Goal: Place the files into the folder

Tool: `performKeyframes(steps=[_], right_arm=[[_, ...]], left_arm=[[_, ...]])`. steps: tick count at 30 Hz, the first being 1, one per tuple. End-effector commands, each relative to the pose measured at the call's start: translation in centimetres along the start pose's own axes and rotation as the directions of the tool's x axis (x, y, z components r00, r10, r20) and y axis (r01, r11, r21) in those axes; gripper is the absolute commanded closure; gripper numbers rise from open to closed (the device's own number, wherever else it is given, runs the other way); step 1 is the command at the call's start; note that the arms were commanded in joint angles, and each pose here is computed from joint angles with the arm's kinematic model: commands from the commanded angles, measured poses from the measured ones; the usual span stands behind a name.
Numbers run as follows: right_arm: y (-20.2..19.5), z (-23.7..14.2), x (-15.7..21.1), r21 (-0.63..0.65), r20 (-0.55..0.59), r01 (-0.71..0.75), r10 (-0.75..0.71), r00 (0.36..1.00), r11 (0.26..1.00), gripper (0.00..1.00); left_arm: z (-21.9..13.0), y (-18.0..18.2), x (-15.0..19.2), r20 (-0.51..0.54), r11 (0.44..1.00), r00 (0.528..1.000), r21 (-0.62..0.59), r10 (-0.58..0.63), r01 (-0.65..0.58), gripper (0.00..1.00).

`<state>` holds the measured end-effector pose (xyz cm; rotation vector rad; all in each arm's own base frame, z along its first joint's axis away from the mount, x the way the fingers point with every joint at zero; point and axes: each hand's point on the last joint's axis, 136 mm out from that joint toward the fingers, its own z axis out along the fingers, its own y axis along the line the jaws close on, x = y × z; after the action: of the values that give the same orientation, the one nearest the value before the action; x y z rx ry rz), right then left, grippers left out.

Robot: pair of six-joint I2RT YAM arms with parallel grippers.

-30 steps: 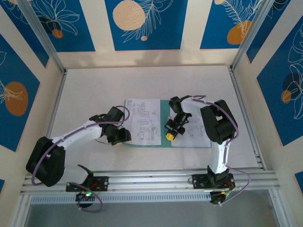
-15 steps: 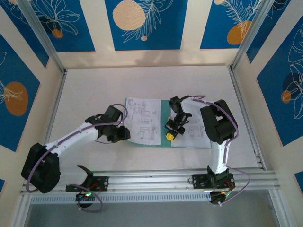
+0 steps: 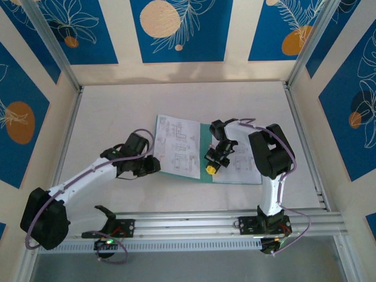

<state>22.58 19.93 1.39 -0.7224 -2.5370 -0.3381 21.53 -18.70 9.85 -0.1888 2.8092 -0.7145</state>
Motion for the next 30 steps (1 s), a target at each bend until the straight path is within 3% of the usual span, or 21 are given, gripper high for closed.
performKeyframes(steps=[1, 6, 15, 23, 30], right_arm=[[-2.7, 2.3, -2.1, 0.120, 0.051, -0.025, 0.019, 0.999, 0.993, 0.96], [-2.8, 2.3, -2.1, 0.122, 0.050, -0.023, 0.017, 0.999, 0.992, 0.96], [-0.9, 1.2, -2.4, 0.097, 0.088, 0.046, -0.055, 0.995, 0.994, 0.92], [4.5, -6.1, -1.1, 0.052, 0.316, 0.253, -0.256, 0.913, 0.966, 0.71], [3.3, -10.6, -2.7, -0.062, 0.400, 0.196, -0.155, 0.903, 0.979, 0.67]], left_arm=[[-0.4, -0.9, -0.4, 0.045, 0.999, 0.999, 0.040, -0.001, -0.001, 0.75], [0.1, -1.4, -0.8, 0.052, 0.998, 0.999, 0.061, -0.008, 0.005, 0.80], [0.3, -2.1, -1.5, 0.047, 0.998, 0.999, 0.060, 0.007, -0.010, 1.00], [-1.1, -1.0, -1.8, 0.073, 1.000, 0.997, -0.019, 0.022, -0.021, 1.00], [-3.7, 1.0, -2.1, 0.113, 0.987, 0.992, -0.156, 0.060, -0.042, 1.00]])
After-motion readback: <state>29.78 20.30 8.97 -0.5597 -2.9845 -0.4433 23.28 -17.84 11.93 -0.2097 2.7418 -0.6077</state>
